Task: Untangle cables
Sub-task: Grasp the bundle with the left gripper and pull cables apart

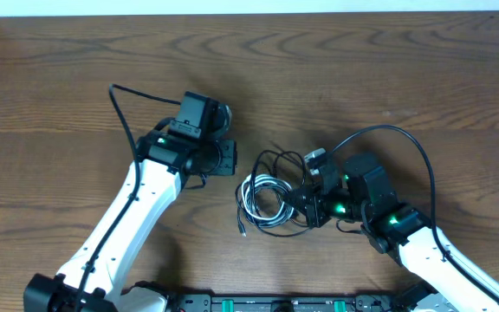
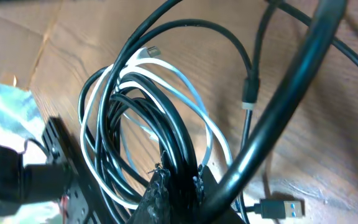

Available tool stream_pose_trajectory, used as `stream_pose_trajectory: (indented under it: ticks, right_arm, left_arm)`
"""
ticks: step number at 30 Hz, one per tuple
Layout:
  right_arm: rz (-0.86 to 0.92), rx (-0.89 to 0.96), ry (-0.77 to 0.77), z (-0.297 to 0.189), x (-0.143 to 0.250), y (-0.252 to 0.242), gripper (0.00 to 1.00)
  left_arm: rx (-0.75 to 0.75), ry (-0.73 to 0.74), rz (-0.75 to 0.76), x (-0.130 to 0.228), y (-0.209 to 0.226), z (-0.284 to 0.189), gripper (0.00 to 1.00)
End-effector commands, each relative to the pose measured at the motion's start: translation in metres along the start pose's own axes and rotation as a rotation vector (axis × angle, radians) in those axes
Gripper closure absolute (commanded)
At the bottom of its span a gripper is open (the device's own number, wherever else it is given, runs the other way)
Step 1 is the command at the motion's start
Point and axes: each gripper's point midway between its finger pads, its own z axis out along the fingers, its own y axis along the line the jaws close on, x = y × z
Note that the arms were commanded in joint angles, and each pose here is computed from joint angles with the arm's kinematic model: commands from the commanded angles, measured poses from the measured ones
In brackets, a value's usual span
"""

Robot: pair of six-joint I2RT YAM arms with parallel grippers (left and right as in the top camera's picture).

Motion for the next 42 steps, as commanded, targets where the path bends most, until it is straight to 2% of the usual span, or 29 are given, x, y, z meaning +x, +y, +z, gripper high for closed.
stream_pose_trajectory:
  ticks: [1,4,8,18,19,20,23,27,34,42]
  right_arm:
    - [-0.107,-0.032,-0.013,-0.003,-0.004,0.008,0.99]
    - [-0.130,-0.044,-0.043,-0.004,-0.012,0.011,0.99]
    - [-0.150,-0.053,-0.072,-0.004,-0.019,0.014,0.99]
    - [-0.141,0.022,-0.102,-0.004,-0.025,0.002,0.99]
    - [-0.136,0.041,-0.104,-0.005,-0.025,-0.002,0.99]
    - [-0.135,0.048,-0.105,-0.005,-0.025,-0.003,0.99]
    - [-0.135,0.051,-0.106,-0.005,-0.025,-0.003,0.99]
    - [-0.133,0.050,-0.105,-0.005,-0.025,-0.003,0.99]
    - [-0.125,0.050,-0.104,-0.005,-0.025,-0.003,0.99]
    - [-0.115,0.042,-0.102,-0.004,-0.024,-0.002,0.99]
  left_arm:
    - [0.206,-0.065,0.193,-0.005,-0.036,-0.027,0.86]
    - [0.249,-0.116,0.242,-0.006,-0.047,-0.046,0.83]
    - [0.277,-0.098,0.174,0.000,-0.052,-0.053,0.83]
    - [0.247,0.135,-0.218,0.041,-0.055,-0.041,0.83]
    - [0.240,0.158,-0.272,0.046,-0.057,-0.040,0.76]
    - [0.234,0.175,-0.310,0.049,-0.058,-0.040,0.75]
    - [0.209,0.200,-0.380,0.055,-0.059,-0.039,0.75]
    - [0.101,0.199,-0.500,0.065,-0.045,-0.026,0.71]
    - [0.054,0.267,-0.669,0.087,-0.042,-0.003,0.71]
    - [0.100,0.257,-0.658,0.085,-0.057,0.004,0.72]
